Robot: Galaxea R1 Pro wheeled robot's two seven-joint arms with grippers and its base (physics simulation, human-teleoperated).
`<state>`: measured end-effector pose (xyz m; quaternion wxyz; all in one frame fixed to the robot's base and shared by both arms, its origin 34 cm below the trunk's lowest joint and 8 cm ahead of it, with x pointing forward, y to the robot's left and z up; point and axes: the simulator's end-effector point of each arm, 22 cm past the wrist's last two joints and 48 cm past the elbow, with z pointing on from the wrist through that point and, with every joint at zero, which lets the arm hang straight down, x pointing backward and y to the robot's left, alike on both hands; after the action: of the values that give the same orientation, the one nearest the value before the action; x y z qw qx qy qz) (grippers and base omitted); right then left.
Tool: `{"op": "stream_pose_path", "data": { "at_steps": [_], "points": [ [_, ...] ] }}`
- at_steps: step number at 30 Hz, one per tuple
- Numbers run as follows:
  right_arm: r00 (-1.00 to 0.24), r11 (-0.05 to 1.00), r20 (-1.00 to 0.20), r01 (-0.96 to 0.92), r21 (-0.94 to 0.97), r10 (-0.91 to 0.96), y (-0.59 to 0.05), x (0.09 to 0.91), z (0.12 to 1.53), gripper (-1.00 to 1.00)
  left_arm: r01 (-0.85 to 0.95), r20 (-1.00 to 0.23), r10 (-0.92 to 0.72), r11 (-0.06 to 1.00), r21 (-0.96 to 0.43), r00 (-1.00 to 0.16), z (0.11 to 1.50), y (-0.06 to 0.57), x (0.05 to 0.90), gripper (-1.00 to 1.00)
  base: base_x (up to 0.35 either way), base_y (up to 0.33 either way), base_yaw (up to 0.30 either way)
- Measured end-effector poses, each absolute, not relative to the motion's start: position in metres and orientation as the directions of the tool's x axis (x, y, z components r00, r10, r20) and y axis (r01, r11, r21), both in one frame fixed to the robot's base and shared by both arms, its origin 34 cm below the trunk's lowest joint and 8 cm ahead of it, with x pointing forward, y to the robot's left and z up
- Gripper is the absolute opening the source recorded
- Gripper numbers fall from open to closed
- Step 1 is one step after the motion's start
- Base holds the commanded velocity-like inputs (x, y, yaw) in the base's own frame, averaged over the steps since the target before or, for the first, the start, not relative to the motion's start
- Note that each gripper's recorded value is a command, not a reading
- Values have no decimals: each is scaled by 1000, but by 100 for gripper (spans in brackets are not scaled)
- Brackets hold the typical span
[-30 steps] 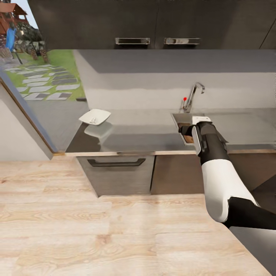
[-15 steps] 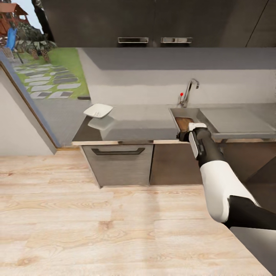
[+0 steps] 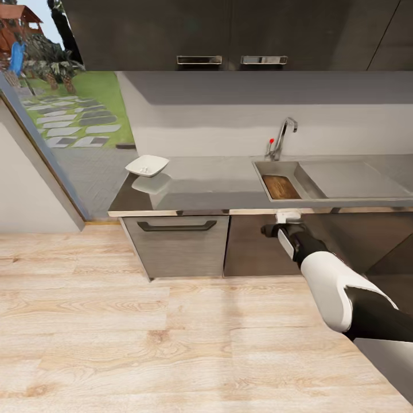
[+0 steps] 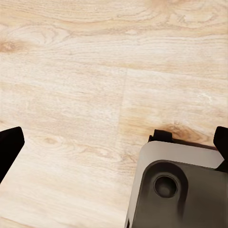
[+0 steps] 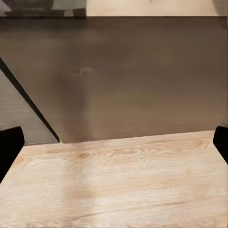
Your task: In the kitchen, take the Vidalia onion out of the sink, dice it on the chopping board with the paring knife, put the diced onion into the bowl on the countertop, then place both the paring knife and the chopping board into the sink.
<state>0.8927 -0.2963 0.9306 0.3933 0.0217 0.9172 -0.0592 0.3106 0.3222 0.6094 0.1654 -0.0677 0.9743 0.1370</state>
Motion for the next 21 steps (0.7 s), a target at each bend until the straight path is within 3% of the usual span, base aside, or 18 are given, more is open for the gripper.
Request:
{"op": "stream_pose_path", "data": {
  "at_steps": [7,13,21],
  "points": [
    [-704,994,-710,60,-89,-21,-302,835,843,100,-177,-341,-88,954,242,-936,609,320,311,100,0,0,0],
    [-772,997,-635,19,-76,-34,-281,670,709,100,-180,-344,-84,950,257,-935,611,332,311,100,0,0,0],
    [-798,1000,-603,-18,7,-10,-220,471,640,100,-178,-344,-84,952,250,-935,610,327,312,100,0,0,0]
  ]
}}
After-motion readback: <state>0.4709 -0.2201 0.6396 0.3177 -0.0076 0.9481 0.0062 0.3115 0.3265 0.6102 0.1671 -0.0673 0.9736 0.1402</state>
